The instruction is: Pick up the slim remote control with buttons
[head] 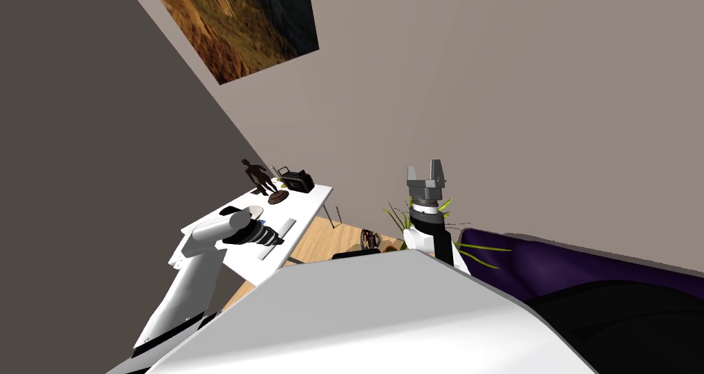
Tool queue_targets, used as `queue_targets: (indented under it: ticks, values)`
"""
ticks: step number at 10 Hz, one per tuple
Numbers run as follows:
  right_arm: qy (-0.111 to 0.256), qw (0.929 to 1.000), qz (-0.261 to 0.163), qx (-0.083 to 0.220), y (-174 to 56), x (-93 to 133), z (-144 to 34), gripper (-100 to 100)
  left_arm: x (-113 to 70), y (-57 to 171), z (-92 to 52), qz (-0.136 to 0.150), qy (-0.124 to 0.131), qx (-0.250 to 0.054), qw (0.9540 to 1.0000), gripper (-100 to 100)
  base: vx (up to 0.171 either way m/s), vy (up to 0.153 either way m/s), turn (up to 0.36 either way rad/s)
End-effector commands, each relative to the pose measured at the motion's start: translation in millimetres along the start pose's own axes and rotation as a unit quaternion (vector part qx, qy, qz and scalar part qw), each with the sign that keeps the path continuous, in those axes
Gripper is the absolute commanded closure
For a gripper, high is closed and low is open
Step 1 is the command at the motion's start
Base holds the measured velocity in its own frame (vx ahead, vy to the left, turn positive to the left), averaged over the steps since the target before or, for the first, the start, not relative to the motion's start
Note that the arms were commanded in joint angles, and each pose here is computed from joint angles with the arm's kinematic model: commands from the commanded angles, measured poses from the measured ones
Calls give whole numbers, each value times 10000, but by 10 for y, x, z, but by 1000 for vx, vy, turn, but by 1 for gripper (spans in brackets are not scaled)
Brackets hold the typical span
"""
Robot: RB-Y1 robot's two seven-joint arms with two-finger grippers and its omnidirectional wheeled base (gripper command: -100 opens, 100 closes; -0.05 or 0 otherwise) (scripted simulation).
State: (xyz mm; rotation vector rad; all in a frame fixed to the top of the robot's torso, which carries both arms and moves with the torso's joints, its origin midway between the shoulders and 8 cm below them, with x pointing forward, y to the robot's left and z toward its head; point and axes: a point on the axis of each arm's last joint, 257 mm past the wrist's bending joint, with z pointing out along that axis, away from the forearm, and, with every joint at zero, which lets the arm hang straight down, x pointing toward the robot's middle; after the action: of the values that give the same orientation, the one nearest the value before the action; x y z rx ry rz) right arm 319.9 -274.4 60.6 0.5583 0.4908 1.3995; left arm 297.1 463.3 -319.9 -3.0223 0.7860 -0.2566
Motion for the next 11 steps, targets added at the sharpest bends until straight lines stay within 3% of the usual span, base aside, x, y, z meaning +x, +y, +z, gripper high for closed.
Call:
queue_targets:
  ticks: [1,5,9,11]
  values:
    - [0,10000,0,0,0,0,0,0,37,-78,-7,11,-46,52,10000,-100,-5,-17,-220]
    - [0,10000,0,0,0,0,0,0,189,-298,-78,86,-66,282,9995,-100,25,-13,-149]
    - [0,10000,0,0,0,0,0,0,13,-52,13,-133,16,2,9999,-100,-7,-3,169]
    - [0,10000,-1,0,0,0,0,0,-6,-63,36,-143,6,-14,9999,-100,-16,65,90]
